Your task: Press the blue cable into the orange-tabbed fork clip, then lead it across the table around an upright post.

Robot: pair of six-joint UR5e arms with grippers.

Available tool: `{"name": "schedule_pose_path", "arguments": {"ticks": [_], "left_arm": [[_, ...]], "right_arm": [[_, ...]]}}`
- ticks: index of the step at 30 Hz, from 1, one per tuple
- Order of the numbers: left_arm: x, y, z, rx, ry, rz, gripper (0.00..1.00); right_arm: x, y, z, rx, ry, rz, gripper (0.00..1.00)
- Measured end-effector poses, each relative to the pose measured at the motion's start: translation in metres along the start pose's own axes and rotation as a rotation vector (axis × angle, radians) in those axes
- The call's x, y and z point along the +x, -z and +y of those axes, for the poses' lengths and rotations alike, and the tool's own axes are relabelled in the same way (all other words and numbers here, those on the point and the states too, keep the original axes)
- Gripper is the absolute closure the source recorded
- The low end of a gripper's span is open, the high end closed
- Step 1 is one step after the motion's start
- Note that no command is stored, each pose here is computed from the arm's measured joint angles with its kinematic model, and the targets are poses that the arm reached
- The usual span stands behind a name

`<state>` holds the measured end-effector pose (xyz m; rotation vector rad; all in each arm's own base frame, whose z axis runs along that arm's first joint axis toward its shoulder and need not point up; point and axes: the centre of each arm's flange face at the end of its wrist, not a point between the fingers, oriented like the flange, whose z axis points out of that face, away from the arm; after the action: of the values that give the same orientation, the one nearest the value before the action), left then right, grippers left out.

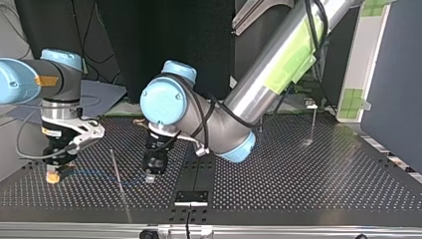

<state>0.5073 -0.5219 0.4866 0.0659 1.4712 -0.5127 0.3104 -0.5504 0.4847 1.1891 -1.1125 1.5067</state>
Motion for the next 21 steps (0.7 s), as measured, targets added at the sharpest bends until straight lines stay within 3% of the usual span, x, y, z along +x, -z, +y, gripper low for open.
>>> {"name": "schedule_pose_path", "arguments": {"ticks": [6, 16, 21], "left_arm": [[0.016, -0.016, -0.004, 0.006, 0.021, -0.001, 1.00], [0.051, -0.039, -0.012, 0.014, 0.022, 0.022, 1.00], [0.056, -0.049, -0.014, 0.017, 0.028, 0.010, 1.00]], "right_arm": [[-0.013, -0.009, 0.010, -0.013, -0.001, -0.014, 1.00], [-0.012, -0.020, 0.031, -0.032, -0.029, -0.004, 1.00], [-0.014, -0.025, 0.041, -0.042, -0.035, -0.006, 1.00]]}}
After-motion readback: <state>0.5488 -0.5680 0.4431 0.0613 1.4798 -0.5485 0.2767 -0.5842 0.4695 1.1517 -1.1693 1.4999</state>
